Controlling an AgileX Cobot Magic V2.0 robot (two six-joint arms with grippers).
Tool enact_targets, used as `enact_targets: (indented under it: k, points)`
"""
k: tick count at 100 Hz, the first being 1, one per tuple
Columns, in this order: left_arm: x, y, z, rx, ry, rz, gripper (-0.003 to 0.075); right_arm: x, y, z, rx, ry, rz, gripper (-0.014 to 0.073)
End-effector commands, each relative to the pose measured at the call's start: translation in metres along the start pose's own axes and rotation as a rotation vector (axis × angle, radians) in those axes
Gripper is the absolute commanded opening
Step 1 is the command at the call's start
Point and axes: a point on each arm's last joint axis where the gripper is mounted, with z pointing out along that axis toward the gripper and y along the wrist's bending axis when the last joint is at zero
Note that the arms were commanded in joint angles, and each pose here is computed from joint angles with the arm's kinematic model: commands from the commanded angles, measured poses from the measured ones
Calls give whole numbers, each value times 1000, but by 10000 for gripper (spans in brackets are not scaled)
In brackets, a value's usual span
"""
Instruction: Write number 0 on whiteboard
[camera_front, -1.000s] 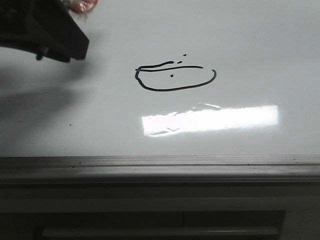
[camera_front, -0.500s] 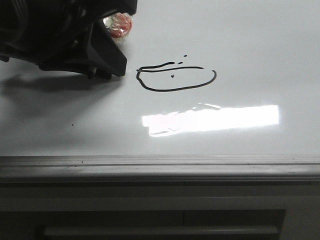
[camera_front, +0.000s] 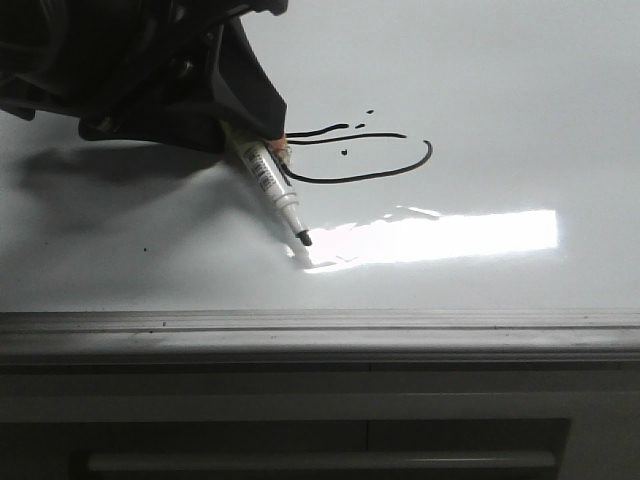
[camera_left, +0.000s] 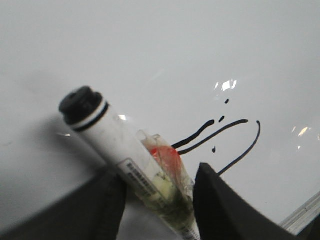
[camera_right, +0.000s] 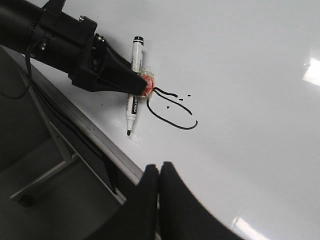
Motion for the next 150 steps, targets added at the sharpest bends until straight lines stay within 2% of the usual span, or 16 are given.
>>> enact_targets:
  k: [1,18,26,45,62,71,83,92,101,124,150]
  points:
    - [4,15,4,-139,63,0,351,-12,0,-3,-6,-85,-25,-59]
    - [4,17,2,-155,68,-2,518,-13,0,-3,-7,-90,-27,-59]
    - [2,18,-3,-171,63,-5,569,-13,0,-3,-5,-97,-31,-59]
    - [-7,18,-26,-177,8,-4,571,-16,1,-3,-16,-128,-40,-59]
    - [-21,14,-68,-122,-119,-8,562,-19,-1,-4,15,-174,-82,-59]
    - [-27,13,-104,-96,-221,28,506,-11,-6,-4,46,-190,-119,-57]
    - [-25,18,-153,-64,-359,81,360,14,-17,-2,114,-233,-125,-57]
    - [-13,28,-181,-18,-438,75,196,35,-29,-4,192,-307,-104,-57]
    - [5,40,-196,12,-483,63,-20,51,-39,-7,235,-383,-92,-57]
    - [40,62,-205,32,-529,52,-20,62,-49,-21,204,-441,-8,-57]
    - [51,67,-201,28,-520,55,-20,63,-49,-22,204,-446,-4,-57]
